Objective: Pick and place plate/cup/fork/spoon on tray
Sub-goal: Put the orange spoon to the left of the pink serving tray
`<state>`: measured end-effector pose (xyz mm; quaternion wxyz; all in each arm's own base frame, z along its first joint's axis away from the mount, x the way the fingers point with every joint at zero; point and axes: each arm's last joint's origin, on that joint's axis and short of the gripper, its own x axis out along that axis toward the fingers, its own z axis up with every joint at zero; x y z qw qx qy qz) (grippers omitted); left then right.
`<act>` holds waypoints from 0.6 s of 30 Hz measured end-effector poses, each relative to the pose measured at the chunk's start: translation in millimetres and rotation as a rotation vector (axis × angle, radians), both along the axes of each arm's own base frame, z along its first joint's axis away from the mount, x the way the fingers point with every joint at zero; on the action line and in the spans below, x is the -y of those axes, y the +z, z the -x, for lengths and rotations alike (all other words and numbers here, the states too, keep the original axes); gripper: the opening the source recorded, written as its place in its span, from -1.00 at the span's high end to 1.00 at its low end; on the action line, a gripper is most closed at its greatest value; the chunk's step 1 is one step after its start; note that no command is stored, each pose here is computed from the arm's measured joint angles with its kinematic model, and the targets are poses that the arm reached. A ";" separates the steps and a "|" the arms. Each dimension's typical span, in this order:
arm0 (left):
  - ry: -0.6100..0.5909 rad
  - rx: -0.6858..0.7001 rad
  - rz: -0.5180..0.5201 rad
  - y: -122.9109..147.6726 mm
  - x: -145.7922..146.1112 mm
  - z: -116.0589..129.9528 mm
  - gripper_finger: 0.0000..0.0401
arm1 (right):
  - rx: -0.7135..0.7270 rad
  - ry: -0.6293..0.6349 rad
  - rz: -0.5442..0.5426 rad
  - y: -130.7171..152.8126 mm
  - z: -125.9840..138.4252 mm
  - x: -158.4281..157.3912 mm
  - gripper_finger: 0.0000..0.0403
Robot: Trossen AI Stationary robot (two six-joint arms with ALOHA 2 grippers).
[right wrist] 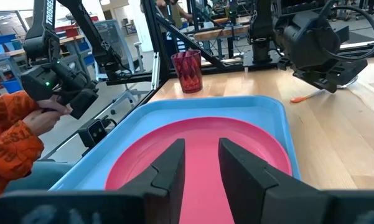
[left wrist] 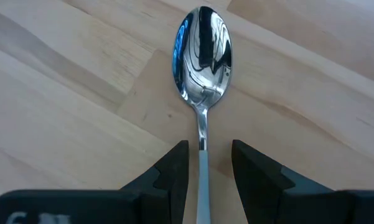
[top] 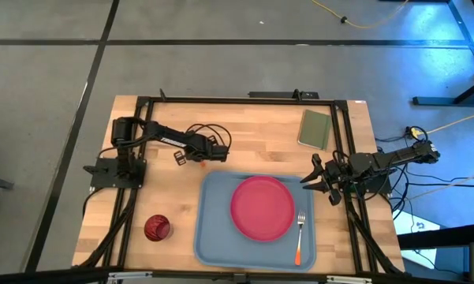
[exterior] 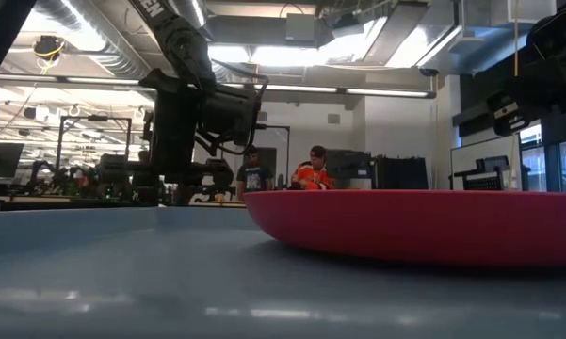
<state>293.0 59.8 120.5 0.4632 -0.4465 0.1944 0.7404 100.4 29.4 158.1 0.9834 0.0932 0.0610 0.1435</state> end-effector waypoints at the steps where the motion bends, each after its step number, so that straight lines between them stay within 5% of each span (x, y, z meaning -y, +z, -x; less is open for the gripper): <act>1: 0.000 0.000 0.000 0.0 0.1 0.0 0.43 | 0.000 0.000 0.000 0.0 0.0 0.0 0.49; 18: 0.006 0.008 0.052 0.2 1.6 -0.2 0.43 | 0.000 0.000 0.000 0.0 0.0 0.0 0.49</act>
